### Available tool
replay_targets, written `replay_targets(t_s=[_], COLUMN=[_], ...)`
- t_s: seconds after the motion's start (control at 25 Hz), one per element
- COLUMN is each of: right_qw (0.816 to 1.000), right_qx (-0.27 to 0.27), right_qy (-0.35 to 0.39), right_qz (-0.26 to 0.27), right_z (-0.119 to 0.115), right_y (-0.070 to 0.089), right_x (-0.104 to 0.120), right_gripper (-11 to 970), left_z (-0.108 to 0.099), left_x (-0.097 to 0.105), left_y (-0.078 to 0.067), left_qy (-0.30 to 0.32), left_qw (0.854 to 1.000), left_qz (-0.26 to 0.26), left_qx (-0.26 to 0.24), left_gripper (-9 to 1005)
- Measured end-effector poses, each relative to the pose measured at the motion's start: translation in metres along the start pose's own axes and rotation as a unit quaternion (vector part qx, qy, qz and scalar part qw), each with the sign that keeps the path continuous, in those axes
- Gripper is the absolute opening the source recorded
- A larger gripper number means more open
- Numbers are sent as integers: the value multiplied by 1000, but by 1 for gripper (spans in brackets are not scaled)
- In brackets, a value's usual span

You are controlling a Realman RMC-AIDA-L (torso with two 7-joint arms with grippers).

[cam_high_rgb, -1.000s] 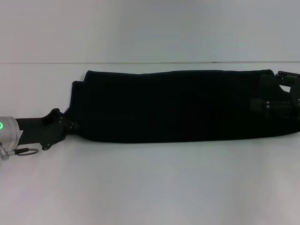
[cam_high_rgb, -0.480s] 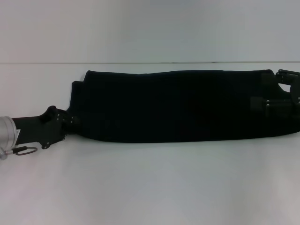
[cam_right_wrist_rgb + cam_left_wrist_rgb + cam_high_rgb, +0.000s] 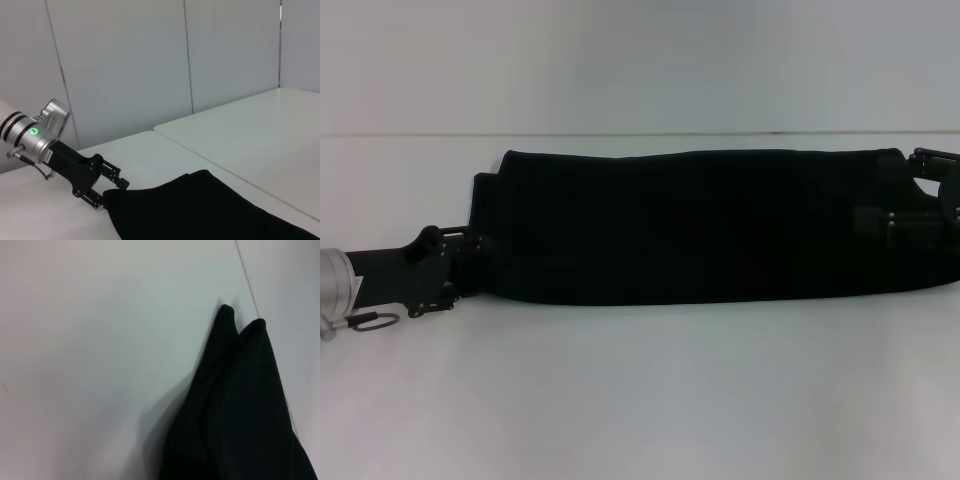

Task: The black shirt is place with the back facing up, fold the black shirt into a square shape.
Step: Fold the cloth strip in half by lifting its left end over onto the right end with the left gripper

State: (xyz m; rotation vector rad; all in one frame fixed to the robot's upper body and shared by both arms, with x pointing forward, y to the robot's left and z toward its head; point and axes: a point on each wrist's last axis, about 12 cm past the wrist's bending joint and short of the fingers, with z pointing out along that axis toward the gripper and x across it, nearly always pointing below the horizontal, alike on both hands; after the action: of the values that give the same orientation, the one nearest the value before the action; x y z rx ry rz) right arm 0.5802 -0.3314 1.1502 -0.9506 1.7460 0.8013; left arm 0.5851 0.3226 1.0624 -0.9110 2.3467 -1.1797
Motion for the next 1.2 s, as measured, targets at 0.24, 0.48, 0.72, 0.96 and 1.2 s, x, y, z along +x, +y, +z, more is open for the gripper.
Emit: replay_targets(t_s=[0.24, 0.48, 0.72, 0.96, 1.2], right_qw=[1000, 1000, 1000, 1000, 1000], right_qx=[0, 0, 0, 0, -1], right_qy=[0, 0, 0, -1, -2], right_qz=[0, 0, 0, 0, 0], right_z=[0, 0, 0, 0, 1], right_y=[0, 0, 0, 0, 1], right_x=[0, 0, 0, 0, 0], right_gripper=[923, 924, 924, 922, 922], left_z=[0, 0, 3, 3, 6], left_x=[0, 1, 2, 4, 5], left_y=[0, 0, -5, -5, -9], left_qy=[0, 3, 15, 20, 29], left_qw=[1000, 1000, 999, 999, 998], left_qz=[0, 4, 31, 41, 55], left_qx=[0, 0, 2, -2, -2], left_gripper=[697, 659, 622, 449, 107])
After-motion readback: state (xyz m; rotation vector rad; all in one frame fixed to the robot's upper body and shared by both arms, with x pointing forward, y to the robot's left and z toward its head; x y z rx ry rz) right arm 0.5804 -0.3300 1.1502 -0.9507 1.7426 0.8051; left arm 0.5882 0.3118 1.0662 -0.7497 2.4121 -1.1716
